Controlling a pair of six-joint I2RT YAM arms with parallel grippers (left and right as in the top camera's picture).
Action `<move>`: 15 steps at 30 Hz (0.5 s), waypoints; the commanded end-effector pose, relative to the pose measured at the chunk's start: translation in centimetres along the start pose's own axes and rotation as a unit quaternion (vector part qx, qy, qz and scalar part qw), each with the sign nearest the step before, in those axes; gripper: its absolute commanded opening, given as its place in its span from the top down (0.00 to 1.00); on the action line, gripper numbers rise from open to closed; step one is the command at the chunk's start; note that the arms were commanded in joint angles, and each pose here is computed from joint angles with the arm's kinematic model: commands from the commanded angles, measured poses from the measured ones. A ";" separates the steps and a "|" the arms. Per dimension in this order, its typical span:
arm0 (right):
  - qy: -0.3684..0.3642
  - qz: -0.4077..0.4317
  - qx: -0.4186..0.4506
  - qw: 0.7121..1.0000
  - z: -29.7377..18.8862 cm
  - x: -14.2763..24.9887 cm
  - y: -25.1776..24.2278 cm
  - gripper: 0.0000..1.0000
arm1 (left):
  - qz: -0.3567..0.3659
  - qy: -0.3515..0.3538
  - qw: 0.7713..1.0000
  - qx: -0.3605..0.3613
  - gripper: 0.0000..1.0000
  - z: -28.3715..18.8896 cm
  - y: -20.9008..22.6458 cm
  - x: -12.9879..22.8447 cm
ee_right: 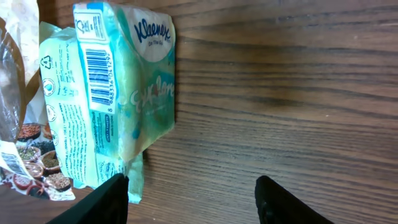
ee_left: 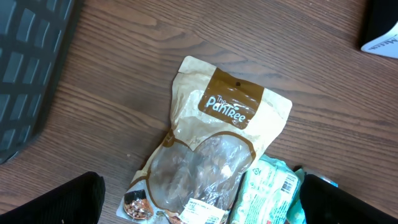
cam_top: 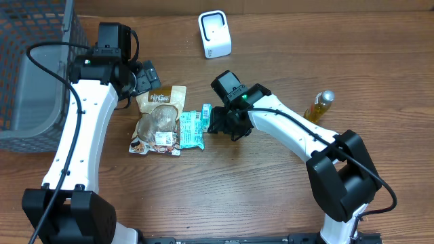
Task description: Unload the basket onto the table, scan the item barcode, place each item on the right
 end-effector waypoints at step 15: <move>-0.010 0.000 0.004 1.000 -0.3 -0.3 -0.2 0.36 | 0.002 -0.010 1.000 0.001 0.01 -0.5 -0.1 -0.4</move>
Point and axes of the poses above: each gripper's point midway between its finger pads, its own z axis out along the fingers, its own y axis along the line the jaws close on, x = y × z, the point moved 1 cm from there along -z, back along the fingers, and after that the axes turned 1 degree about z, right-handed, at the moved point
